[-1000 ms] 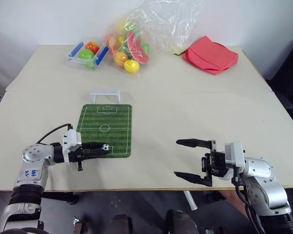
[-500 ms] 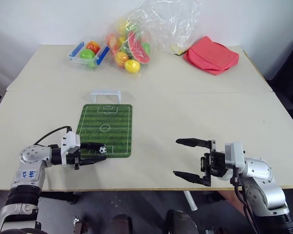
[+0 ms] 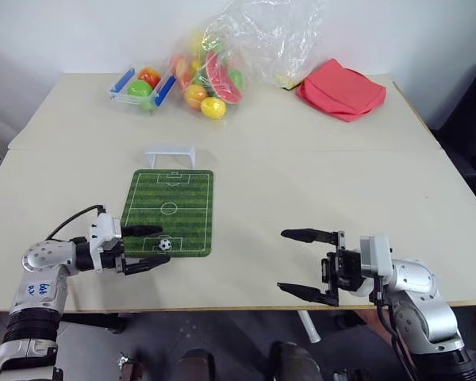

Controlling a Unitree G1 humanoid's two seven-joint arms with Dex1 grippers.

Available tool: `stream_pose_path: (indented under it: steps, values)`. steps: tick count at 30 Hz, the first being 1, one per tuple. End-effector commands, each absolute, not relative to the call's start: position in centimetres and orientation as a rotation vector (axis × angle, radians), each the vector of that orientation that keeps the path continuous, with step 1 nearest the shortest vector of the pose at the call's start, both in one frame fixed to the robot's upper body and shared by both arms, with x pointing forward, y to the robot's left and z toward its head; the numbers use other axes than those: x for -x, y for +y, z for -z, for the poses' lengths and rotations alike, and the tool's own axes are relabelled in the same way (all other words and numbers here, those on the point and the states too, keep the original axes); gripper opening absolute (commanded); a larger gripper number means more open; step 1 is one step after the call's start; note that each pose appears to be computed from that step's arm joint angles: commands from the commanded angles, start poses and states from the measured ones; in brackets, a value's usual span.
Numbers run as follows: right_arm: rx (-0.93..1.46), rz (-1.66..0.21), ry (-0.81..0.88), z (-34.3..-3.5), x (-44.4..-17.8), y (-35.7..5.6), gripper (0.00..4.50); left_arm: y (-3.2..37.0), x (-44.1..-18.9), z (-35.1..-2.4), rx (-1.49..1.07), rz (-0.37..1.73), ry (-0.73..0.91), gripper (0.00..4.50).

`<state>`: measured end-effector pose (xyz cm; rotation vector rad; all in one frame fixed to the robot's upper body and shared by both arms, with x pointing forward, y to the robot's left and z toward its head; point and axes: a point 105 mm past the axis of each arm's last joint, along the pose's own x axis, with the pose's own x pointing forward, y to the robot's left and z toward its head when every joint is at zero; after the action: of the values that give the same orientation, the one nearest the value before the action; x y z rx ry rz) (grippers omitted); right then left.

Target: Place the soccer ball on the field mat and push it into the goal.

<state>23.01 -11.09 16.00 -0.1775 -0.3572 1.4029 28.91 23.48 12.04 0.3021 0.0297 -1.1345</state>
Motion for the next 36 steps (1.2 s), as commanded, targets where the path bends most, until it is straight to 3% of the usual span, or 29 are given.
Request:
stream_pose_path:
  steps: [1,6,11,14,17,25,30,36]
  values:
    - [0.180,-1.400,-0.406,-16.5,-22.8,-11.1,4.50,24.5,-27.8,-15.0,-0.301,1.109,-0.046,3.99]
    - [0.131,-1.320,-0.481,-17.8,-23.8,-11.4,4.50,28.2,-25.1,-16.3,-0.297,1.009,0.015,3.99]
    - [0.133,-1.307,-0.515,-18.1,-24.2,-11.4,4.50,31.1,-22.0,-14.0,-0.301,0.970,0.153,3.99]
    - [0.151,-1.323,-0.515,-17.9,-24.2,-11.4,4.50,31.1,-20.7,-12.6,-0.262,0.990,0.197,3.37]
    - [0.180,-1.345,-0.507,-17.5,-24.1,-11.6,4.50,30.1,-19.9,-11.6,-0.245,1.035,0.207,2.46]
    - [0.198,-1.359,-0.488,-16.6,-23.8,-12.0,4.50,25.7,-21.2,-11.2,-0.201,1.125,0.125,0.04]
    - [0.211,-1.345,-0.478,-16.2,-24.0,-12.1,4.50,22.5,-23.2,-10.3,-0.182,1.154,0.072,0.04]
    - [0.209,-1.338,-0.477,-16.2,-24.0,-11.6,4.50,21.9,-25.6,-10.3,-0.168,1.139,0.071,0.04]
